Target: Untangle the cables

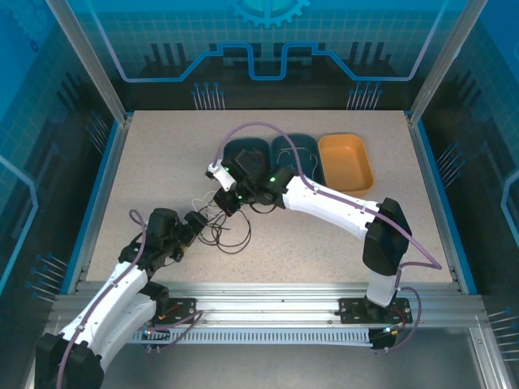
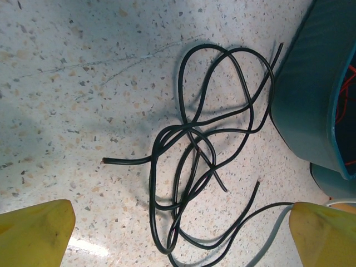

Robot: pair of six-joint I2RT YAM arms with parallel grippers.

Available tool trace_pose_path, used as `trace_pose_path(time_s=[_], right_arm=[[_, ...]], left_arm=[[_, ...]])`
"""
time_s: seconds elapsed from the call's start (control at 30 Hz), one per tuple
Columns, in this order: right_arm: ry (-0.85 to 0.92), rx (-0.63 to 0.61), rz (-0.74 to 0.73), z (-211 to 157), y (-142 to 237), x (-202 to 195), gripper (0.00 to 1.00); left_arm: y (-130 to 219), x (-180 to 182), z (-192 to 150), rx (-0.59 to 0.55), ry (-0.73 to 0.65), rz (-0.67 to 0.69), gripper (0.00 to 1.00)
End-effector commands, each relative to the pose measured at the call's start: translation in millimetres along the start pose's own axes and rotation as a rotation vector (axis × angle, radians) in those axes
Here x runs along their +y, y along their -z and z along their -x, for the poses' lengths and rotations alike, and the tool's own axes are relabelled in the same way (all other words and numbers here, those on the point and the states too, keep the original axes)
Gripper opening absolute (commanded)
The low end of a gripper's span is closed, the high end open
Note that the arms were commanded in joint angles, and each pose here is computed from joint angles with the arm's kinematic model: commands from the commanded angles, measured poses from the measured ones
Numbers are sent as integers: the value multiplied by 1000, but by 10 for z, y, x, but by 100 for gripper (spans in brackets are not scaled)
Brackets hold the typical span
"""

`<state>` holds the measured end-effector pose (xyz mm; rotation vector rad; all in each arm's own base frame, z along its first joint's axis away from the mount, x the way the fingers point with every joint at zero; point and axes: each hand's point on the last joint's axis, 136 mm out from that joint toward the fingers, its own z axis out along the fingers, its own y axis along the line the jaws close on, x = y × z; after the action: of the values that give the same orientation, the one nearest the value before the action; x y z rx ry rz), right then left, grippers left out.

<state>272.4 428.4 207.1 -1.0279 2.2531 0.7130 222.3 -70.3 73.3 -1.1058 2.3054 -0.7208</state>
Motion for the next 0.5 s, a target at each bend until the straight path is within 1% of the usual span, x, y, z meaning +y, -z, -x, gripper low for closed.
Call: trace_pose_path(time_s=[0.0, 0.17, 0.47], right_arm=[[-23, -127, 118, 284, 305, 153, 0], [2, -232, 222, 464, 600, 281, 0], [51, -347, 273, 616, 939, 421, 0]], left_arm=[[24, -96, 16, 6, -6, -33, 99], [22, -97, 4, 12, -2, -36, 99], [12, -79, 0, 11, 13, -35, 96]])
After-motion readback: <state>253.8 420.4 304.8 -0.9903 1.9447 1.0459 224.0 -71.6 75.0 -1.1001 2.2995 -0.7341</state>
